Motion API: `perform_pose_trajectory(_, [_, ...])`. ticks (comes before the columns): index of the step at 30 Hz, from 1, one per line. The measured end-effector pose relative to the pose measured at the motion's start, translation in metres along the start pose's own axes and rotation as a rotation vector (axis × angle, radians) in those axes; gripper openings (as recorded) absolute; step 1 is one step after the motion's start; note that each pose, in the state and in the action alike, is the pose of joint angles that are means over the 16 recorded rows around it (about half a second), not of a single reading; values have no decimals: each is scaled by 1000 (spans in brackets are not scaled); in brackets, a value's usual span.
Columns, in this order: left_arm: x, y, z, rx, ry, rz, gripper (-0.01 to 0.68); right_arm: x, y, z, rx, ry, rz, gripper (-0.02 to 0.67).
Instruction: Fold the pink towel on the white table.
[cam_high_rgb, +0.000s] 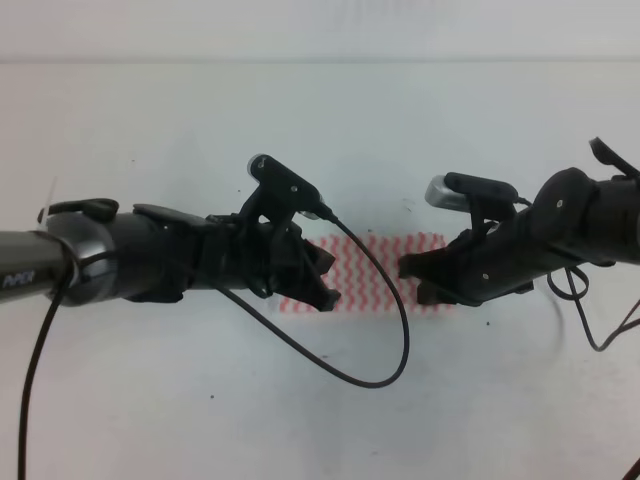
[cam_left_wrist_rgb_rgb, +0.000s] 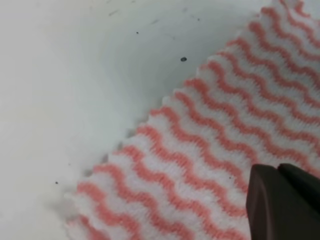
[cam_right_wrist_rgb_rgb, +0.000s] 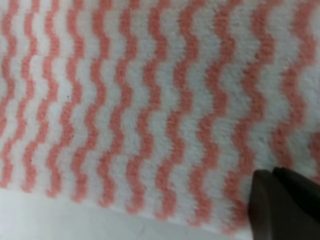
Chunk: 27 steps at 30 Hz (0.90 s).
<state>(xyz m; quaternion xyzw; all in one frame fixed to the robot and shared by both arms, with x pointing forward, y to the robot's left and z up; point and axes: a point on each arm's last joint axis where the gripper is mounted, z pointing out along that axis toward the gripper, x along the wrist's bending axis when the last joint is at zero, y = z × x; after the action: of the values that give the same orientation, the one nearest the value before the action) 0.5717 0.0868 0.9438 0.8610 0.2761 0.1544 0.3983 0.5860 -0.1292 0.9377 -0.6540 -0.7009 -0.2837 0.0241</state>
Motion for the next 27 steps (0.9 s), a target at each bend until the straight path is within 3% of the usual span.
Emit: perform_pose_trajectory(27, [-3,-13,1,130,-35,-106,-5,12,7,-33,-76,24,-47,-18])
